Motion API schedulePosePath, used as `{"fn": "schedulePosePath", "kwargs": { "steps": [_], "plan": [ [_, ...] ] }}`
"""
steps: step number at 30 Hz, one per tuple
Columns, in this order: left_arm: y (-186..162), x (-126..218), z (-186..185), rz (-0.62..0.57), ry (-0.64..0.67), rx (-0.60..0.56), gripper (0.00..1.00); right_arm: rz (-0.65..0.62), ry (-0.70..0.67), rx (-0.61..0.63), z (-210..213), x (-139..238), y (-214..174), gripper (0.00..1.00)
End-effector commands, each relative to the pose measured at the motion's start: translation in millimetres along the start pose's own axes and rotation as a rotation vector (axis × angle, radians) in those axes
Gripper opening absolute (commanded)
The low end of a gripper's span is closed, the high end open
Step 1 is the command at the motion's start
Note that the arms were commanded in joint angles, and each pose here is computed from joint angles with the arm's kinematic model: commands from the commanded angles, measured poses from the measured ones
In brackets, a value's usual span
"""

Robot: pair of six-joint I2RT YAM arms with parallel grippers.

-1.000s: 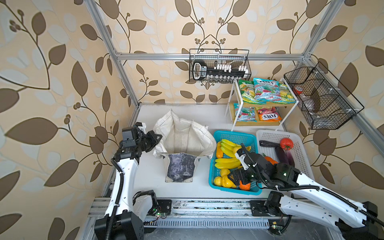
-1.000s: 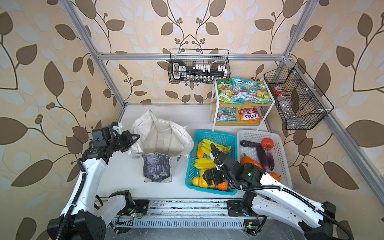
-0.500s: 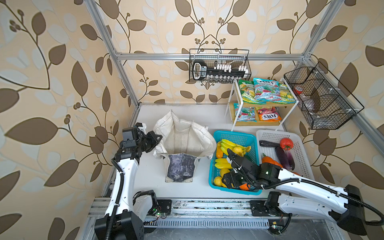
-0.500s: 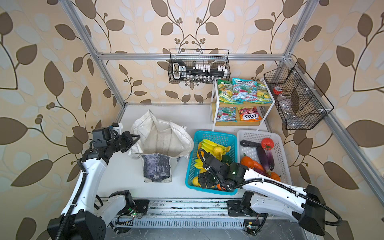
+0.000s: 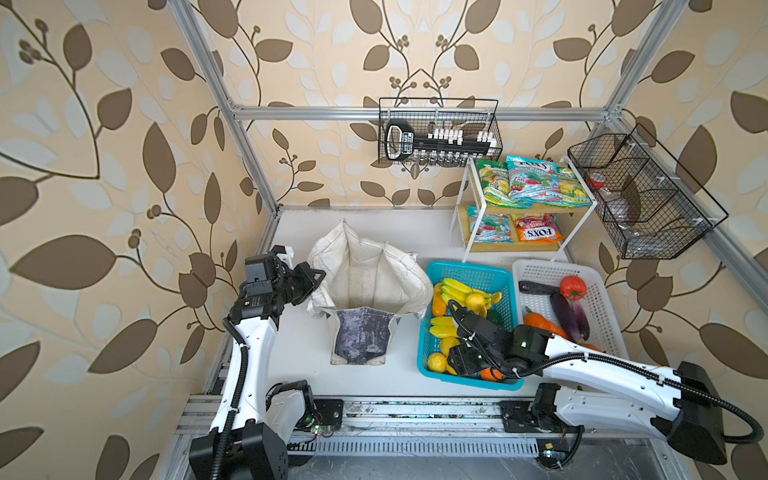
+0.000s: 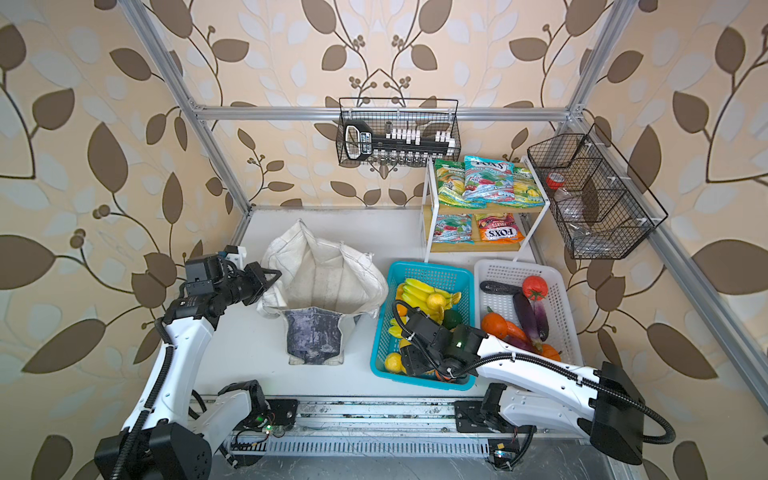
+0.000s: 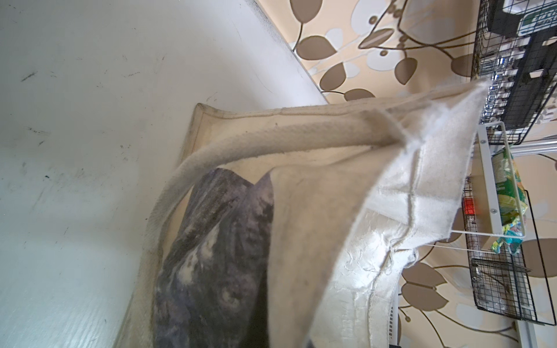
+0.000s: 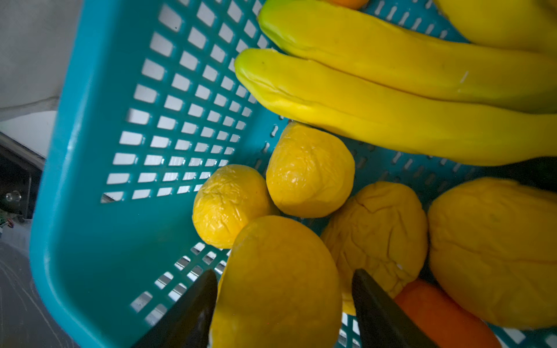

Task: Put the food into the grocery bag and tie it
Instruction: 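Lower the right gripper onto a yellow lemon in the teal basket and grasp it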

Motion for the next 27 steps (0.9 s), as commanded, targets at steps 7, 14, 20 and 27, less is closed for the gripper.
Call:
{"fn": "schedulePosePath", "kwargs": {
  "steps": [7, 14, 20, 27],
  "plan": [
    [-6.1, 2.0, -1.0, 0.014, -0.019, -0.014, 0.00, -0.055, 0.028, -0.042, -8.9, 15.3, 5.2, 0.66],
    [-7.1, 1.7, -0.6, 0.018, -0.022, -0.009, 0.00, -0.027, 0.037, -0.052, 1.1, 11.0, -4.0, 0.76],
    [-6.9, 0.2, 0.3, 0.025, -0.021, -0.006, 0.00, -0.026, 0.025, -0.071, 6.0, 9.8, -5.6, 0.80],
    [-6.7, -0.5, 0.2, 0.026, -0.025, -0.006, 0.00, -0.016, -0.014, -0.089, 7.1, -3.8, -10.2, 0.79]
  ]
}}
Point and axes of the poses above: each gripper's point midway between its finger pads, its own x axis back along the fingers, its own z axis along the line the jaws close on, y = z × x, the point moved 6 cm from there along x, back along the fingers, and after that the axes turned 11 degrees about x, right-handed, at the moved point
